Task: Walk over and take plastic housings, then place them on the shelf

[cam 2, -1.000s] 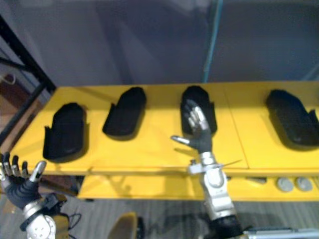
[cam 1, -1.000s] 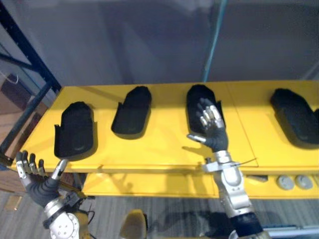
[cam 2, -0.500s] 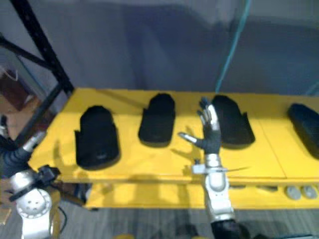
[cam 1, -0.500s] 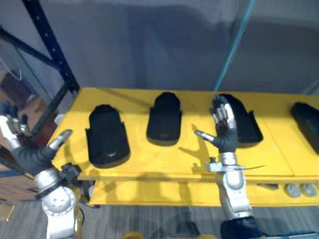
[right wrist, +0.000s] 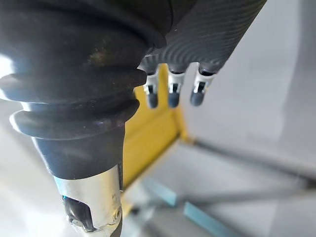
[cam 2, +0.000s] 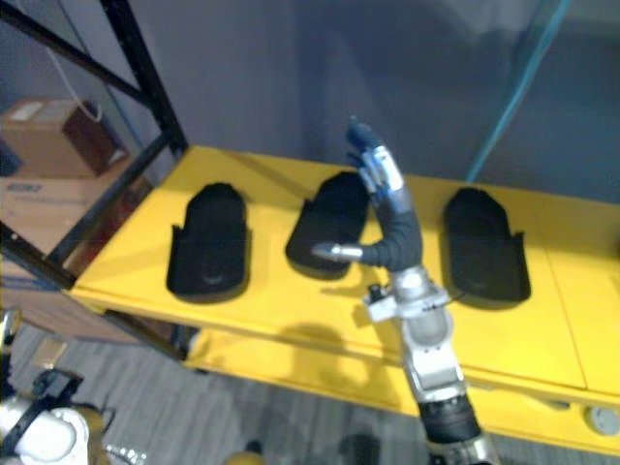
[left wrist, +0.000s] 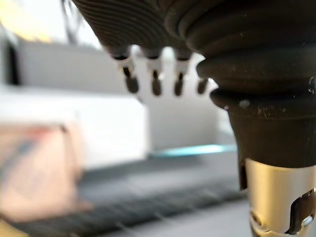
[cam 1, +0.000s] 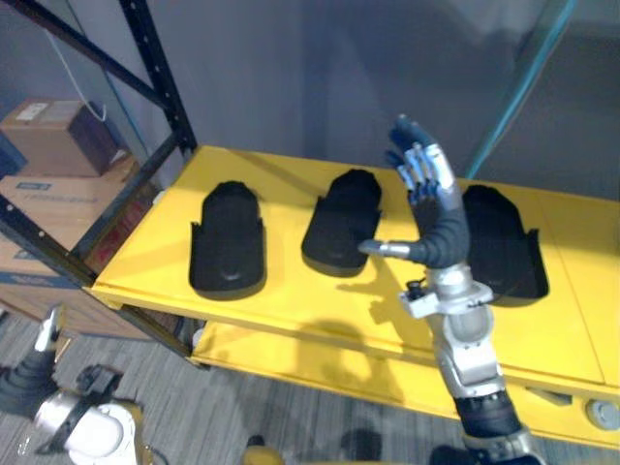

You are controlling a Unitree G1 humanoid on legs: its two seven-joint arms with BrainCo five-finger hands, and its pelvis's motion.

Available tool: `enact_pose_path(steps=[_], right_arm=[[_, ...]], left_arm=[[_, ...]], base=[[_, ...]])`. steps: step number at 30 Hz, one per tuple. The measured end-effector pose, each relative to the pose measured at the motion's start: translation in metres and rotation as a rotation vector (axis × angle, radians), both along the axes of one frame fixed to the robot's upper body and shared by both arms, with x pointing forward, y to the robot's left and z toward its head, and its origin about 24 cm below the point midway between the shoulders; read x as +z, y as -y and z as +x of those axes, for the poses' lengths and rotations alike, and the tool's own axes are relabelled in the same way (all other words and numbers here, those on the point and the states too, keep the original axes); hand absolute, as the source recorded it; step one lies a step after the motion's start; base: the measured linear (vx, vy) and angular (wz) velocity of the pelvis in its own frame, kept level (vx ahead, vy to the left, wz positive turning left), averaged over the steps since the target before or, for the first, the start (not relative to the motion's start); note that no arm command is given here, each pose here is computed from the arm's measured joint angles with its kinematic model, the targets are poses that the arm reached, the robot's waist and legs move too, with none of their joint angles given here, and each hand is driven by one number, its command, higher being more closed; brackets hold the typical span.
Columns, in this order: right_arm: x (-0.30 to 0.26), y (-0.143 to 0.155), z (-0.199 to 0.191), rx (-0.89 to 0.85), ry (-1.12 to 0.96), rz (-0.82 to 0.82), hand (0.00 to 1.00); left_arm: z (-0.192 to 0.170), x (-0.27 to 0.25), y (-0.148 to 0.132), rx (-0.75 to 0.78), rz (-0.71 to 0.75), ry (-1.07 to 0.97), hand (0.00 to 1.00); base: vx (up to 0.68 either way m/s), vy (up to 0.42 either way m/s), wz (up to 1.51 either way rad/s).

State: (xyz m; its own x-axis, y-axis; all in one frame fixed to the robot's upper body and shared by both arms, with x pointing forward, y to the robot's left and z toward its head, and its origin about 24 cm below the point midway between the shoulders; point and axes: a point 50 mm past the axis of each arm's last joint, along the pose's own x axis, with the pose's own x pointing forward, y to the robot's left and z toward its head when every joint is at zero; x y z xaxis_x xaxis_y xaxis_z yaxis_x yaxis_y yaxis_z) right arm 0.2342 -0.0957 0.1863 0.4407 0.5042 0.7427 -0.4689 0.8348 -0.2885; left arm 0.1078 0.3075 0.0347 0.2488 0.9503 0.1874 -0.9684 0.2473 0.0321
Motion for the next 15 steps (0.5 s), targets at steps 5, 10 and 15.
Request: enact_pose_path(steps=[5,10,15], right_arm=[[-0.003,-0.051,-0.011,0.351,-0.023,-0.111,0.00],[-0.017,-0.105,-0.002,0.536,-0.135,-0.179,0.00],[-0.035,-0.134,-0.004,0.615,-0.272,-0.271,0.00]], left_arm=[[-0.054,-0.084,-0.003,0.283,-0.230,-0.308,0.00],[-0.109,-0.099,-0.013,0.589,-0.303,-0.275,0.00],[-0.103,-0.136,0.006,0.285,-0.575,-0.397,0.00]], base=[[-0.04,-0.007,-0.07],[-0.04,-0.014,0.15],[-0.01,-0.035,0.48]])
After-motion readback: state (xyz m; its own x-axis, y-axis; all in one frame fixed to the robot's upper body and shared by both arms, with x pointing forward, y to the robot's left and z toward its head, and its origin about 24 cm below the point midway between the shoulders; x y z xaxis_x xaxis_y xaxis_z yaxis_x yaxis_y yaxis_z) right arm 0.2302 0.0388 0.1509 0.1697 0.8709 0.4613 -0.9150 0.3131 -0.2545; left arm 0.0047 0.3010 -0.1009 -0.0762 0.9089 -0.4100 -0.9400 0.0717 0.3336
